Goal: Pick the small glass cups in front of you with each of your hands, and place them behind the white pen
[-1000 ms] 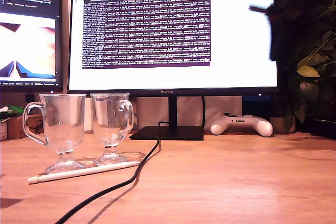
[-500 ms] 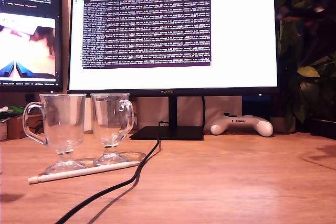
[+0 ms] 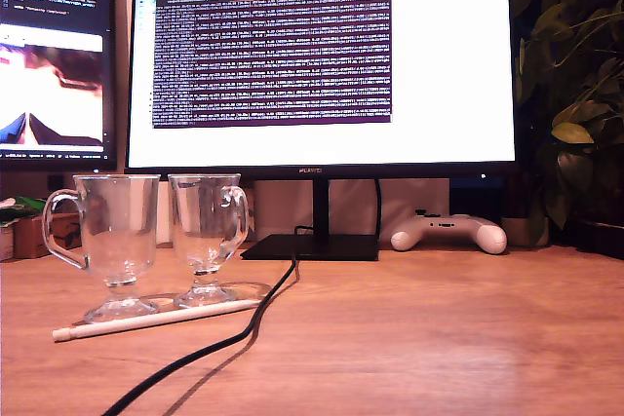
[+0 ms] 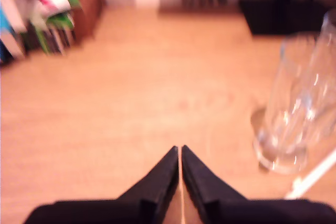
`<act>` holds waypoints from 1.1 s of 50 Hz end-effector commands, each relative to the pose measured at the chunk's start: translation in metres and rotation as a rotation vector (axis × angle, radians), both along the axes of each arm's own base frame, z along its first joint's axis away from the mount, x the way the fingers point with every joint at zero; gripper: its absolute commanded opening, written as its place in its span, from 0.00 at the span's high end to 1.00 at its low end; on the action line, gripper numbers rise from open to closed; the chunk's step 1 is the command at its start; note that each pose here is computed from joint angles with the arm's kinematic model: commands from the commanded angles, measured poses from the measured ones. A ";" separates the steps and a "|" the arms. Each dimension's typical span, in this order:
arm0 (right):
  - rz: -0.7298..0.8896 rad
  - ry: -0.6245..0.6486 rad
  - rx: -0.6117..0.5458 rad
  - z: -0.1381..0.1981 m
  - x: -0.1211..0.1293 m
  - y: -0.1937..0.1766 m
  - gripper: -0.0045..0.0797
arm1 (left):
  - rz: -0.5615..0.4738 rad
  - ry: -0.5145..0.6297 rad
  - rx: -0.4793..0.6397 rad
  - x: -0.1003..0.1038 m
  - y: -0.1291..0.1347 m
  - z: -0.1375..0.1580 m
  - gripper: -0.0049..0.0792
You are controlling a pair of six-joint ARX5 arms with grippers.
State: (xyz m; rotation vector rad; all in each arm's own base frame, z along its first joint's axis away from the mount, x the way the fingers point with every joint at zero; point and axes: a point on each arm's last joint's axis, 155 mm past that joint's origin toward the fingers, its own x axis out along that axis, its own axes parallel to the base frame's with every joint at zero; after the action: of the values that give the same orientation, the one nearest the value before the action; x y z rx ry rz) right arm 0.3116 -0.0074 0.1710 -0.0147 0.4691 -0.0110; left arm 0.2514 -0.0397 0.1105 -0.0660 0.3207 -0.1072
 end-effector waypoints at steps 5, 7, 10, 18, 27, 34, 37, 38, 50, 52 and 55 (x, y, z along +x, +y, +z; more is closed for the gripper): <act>-0.007 -0.029 0.012 -0.012 -0.012 0.000 0.96 | 0.004 -0.004 0.007 -0.006 0.003 -0.002 0.96; -0.013 -0.050 0.023 -0.011 -0.014 0.000 0.96 | 0.004 -0.007 0.006 -0.008 0.003 -0.002 0.96; -0.013 -0.079 0.023 -0.008 -0.016 0.000 0.96 | 0.004 -0.022 0.000 -0.009 0.004 0.001 0.96; -0.014 -0.146 0.021 0.000 -0.023 0.000 0.96 | 0.005 -0.069 -0.011 -0.012 0.004 0.008 0.96; -0.041 -0.173 0.002 -0.012 -0.032 -0.006 0.96 | 0.005 -0.082 -0.014 -0.014 0.005 0.010 0.96; -0.039 -0.212 -0.001 -0.015 -0.039 -0.005 0.96 | 0.004 -0.079 -0.014 -0.014 0.005 0.010 0.96; -0.039 -0.230 -0.002 -0.013 -0.043 -0.005 0.96 | 0.004 -0.079 -0.014 -0.014 0.005 0.009 0.96; -0.039 -0.236 -0.002 -0.012 -0.044 -0.005 0.96 | 0.005 -0.079 -0.014 -0.014 0.005 0.010 0.96; -0.026 -0.240 0.003 -0.028 -0.056 -0.002 0.96 | 0.004 -0.079 -0.014 -0.014 0.005 0.010 0.96; -0.023 -0.236 0.004 -0.032 -0.059 -0.001 0.96 | 0.004 -0.079 -0.014 -0.014 0.005 0.010 0.96; -0.023 -0.234 0.004 -0.035 -0.061 -0.001 0.96 | 0.004 -0.079 -0.014 -0.014 0.005 0.010 0.96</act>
State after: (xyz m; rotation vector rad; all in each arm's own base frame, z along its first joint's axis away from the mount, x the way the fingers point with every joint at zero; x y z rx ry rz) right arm 0.2514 -0.0096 0.1517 -0.0017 0.2055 -0.0395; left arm 0.2367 -0.0361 0.1286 -0.0823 0.2310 -0.1124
